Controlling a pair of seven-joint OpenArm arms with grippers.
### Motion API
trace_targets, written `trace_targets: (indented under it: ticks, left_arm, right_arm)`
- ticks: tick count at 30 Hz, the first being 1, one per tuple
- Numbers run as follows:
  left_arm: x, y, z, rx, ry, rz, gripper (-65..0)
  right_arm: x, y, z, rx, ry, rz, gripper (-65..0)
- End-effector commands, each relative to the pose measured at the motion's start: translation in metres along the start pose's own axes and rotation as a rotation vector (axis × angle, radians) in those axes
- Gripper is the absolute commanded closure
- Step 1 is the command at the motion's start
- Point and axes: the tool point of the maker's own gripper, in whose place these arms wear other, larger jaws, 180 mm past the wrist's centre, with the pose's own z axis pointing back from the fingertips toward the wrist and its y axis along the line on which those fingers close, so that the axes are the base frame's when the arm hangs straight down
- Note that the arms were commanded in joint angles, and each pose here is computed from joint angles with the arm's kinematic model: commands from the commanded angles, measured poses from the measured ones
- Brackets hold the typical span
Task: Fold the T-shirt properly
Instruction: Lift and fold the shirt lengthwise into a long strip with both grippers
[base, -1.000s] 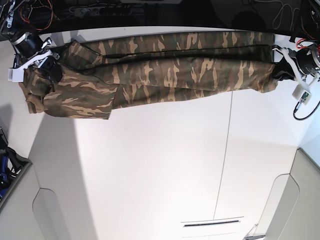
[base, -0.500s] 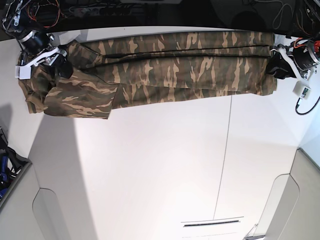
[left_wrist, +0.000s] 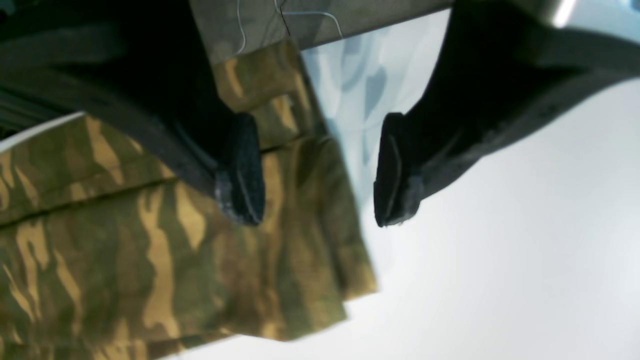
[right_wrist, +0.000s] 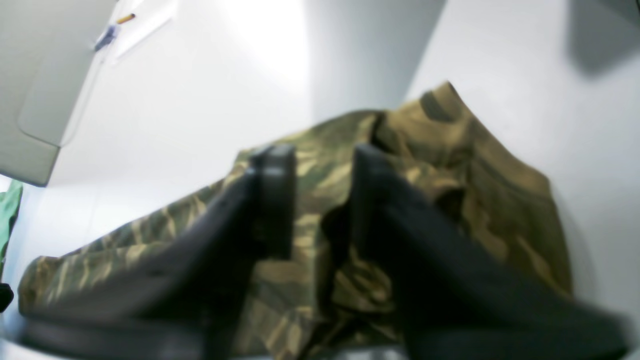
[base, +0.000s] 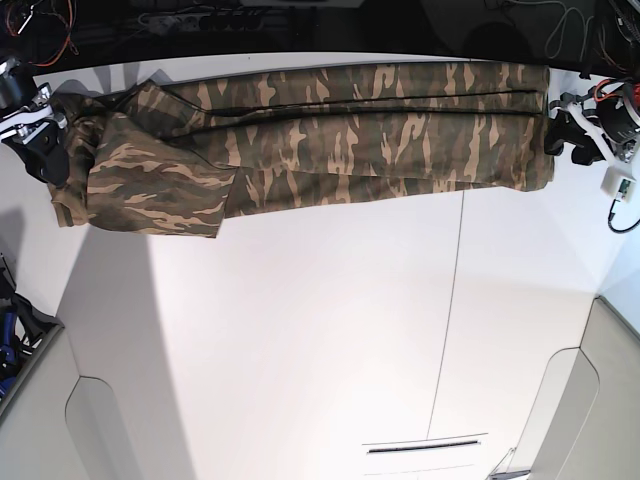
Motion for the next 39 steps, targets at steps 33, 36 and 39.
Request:
trace_targets:
  ticks: [33, 36, 39]
  left_arm:
    - [-0.045, 0.006, -0.010, -0.150, -0.029, 0.354, -44.2]
    - [-0.047, 0.003, -0.010, -0.159, -0.023, 0.362, -44.2]
    - [-0.050, -0.002, -0.013, -0.168, -0.027, 0.379, -44.1]
  right_arm:
    - [-0.079, -0.041, -0.068, -0.031, 0.225, 0.010, 0.0]
    - [-0.078, -0.041, -0.068, -0.031, 0.223, 0.009, 0.0]
    - [-0.077, -0.040, -0.068, -0.023, 0.215, -0.003, 0.0]
